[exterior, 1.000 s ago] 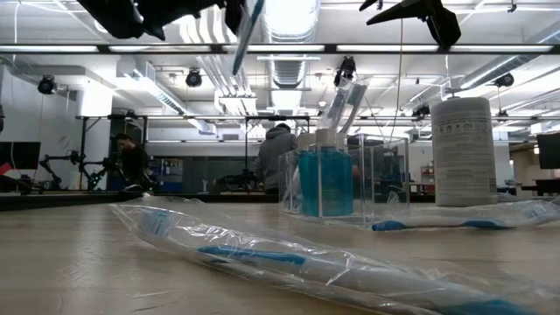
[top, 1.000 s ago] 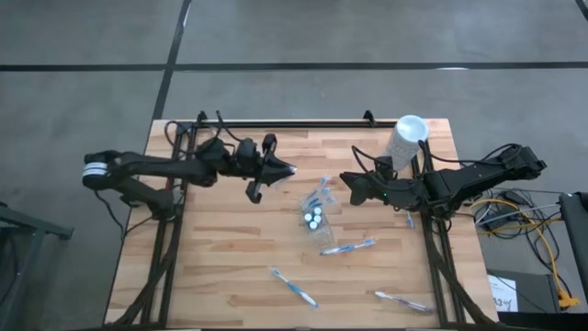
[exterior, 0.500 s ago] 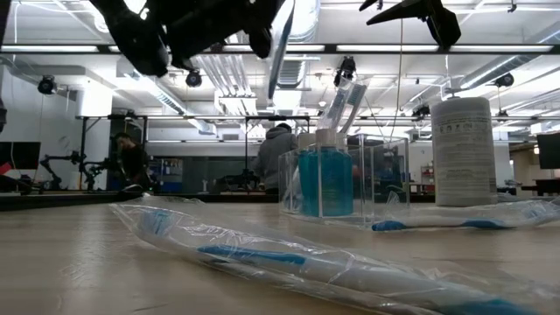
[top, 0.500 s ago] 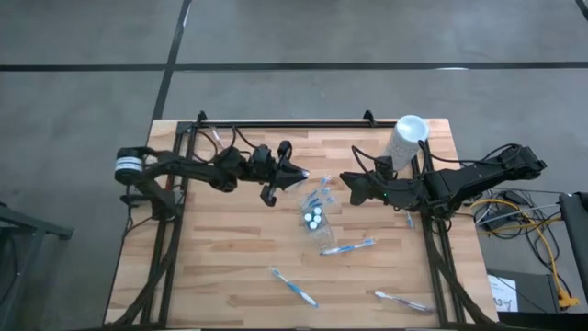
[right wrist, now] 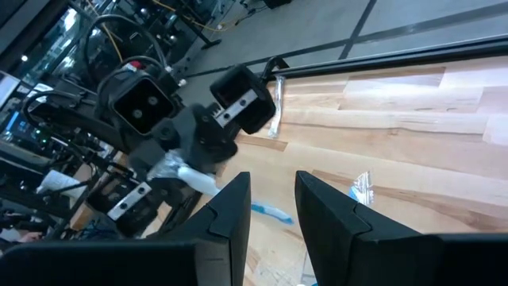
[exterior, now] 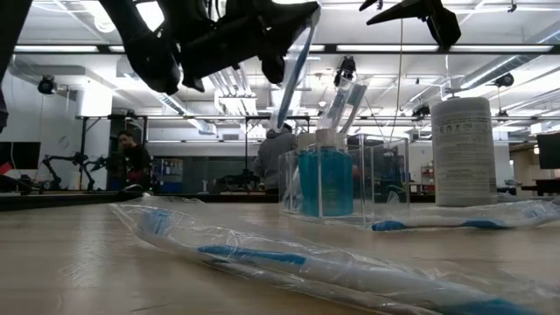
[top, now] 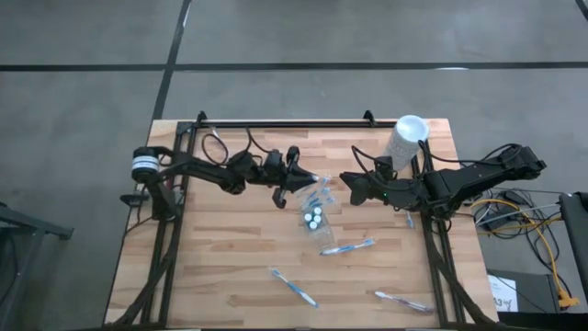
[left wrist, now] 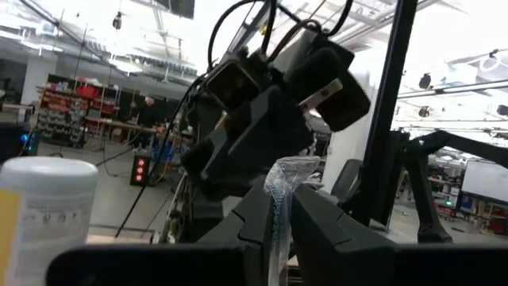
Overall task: Pick & Place toothbrushing station
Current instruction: Put the blue toothbrush into the left section of the transparent organizer
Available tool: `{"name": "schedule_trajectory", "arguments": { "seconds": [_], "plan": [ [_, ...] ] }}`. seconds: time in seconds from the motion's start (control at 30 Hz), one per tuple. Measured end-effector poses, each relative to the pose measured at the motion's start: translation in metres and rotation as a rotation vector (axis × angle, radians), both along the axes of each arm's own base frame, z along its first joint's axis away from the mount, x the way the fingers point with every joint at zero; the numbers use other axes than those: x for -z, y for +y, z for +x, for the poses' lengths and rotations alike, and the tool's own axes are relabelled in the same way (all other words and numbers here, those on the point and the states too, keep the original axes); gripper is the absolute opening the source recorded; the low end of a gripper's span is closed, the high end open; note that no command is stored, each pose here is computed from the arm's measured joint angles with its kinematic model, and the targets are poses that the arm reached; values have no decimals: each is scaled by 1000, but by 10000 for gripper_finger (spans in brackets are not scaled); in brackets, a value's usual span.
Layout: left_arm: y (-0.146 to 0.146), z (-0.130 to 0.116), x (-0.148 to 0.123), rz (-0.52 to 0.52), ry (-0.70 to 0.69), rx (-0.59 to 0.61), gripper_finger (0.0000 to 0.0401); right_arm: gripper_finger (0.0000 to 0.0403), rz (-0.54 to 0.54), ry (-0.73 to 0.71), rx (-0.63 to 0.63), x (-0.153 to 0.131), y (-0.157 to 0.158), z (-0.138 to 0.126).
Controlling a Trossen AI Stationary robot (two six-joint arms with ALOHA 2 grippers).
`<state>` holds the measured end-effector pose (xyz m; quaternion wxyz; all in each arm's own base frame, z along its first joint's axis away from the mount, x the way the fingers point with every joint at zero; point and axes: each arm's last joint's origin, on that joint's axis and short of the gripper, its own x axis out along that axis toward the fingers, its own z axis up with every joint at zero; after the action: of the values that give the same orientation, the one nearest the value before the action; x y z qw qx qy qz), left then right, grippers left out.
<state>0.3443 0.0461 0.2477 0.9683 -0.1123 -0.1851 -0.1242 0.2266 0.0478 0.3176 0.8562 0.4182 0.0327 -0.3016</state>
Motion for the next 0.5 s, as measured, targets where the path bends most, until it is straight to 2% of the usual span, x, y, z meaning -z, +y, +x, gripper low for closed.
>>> {"name": "schedule_trajectory", "arguments": {
  "seconds": [0.5],
  "plan": [
    [-3,19,18,-105,35,60,39,98,0,0,0,0,0,0]
  ]
}}
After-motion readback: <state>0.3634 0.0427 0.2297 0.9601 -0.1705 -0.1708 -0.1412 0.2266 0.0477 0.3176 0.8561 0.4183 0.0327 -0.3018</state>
